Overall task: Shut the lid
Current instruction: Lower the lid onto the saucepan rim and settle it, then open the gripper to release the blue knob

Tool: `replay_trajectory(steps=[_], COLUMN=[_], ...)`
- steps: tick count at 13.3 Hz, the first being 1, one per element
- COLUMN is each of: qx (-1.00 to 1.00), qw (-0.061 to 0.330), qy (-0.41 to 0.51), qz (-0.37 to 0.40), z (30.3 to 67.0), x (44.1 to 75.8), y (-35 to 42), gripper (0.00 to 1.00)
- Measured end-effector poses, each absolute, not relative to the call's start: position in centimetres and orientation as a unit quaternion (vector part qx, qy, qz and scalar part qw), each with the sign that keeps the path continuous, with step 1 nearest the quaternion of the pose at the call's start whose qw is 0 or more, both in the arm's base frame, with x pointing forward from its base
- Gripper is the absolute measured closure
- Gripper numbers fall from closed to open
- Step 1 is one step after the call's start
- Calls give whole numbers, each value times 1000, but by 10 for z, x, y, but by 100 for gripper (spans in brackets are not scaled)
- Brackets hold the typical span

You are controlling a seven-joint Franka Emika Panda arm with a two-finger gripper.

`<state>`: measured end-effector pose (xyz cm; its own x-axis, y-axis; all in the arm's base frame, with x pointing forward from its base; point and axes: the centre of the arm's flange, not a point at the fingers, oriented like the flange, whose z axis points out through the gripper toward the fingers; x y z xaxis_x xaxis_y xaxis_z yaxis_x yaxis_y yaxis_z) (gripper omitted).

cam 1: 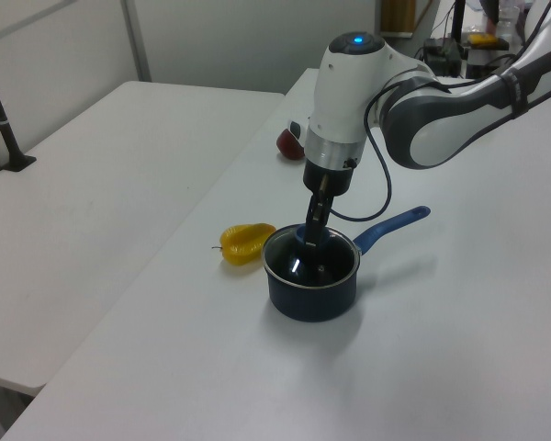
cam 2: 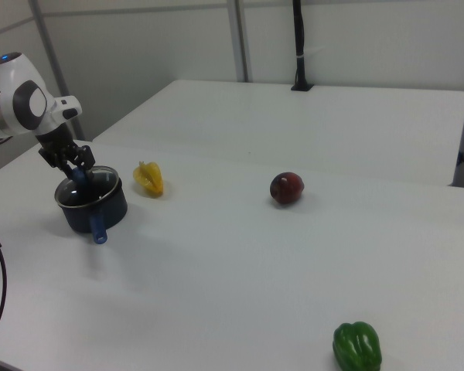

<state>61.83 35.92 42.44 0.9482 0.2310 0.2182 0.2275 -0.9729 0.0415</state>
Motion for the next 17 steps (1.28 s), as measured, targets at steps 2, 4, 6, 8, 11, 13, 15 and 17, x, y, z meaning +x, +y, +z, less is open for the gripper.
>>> replay_trajectory(steps=[2,4,6,8,11,13,15,17], qx=[987,987,987,987,987,987,987,987], qw=[8,9,10,10,10,10,11,11], qy=[115,115,114,114,114,114,115,115], qz=[111,110,110,109,109,108,108,107], z=[424,423,422,421,420,419,418,417], x=[619,620,620,620,620,620,620,620], y=[358,357,357,356,357,357,358,358], gripper=[39,39,39,39,39,39,37,33])
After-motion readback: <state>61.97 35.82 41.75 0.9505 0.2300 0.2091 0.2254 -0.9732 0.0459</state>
